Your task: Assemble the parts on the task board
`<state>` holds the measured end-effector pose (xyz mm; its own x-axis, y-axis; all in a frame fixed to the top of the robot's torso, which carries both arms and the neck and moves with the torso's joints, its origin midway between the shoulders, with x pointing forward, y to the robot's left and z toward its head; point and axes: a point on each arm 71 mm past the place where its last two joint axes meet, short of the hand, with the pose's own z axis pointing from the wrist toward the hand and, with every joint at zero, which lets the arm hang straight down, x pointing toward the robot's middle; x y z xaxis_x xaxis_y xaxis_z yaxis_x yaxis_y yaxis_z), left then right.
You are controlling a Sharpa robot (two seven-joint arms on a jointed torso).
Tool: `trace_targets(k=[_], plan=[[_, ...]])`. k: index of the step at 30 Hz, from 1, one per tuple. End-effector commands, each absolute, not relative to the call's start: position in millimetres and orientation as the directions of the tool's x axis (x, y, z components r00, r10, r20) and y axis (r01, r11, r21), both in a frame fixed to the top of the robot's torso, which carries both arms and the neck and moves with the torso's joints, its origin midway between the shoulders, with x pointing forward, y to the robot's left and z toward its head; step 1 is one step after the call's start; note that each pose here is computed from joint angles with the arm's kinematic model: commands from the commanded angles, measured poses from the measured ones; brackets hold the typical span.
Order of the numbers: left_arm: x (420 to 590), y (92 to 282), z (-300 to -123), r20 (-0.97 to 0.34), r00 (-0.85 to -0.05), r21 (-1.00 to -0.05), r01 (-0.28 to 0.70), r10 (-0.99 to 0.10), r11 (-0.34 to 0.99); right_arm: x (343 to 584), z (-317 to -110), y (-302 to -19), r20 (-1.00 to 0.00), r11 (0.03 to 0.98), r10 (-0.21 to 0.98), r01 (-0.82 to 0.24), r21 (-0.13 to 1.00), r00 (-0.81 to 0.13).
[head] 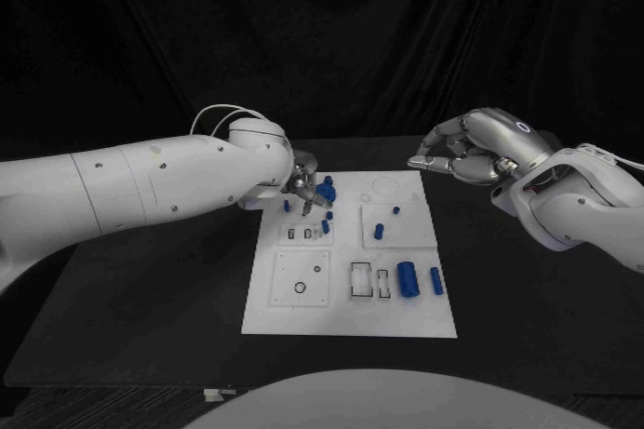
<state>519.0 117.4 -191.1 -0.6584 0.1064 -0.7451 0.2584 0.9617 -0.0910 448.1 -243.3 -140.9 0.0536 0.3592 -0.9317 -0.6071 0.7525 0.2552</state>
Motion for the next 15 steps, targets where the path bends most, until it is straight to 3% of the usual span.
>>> trace_targets(k=[1, 15], plan=[[520.2, 115.1, -191.2, -0.738, -0.664, -0.088, 0.271, 0.120, 0.959, 448.5, -142.4, -243.2, -0.932, 0.758, 0.358, -0.599, 0.259, 0.050], [521.8, 106.4, -194.2, -0.739, -0.663, -0.106, 0.290, 0.120, 0.951, 448.8, -144.4, -242.7, -0.934, 0.757, 0.356, -0.599, 0.260, 0.044]])
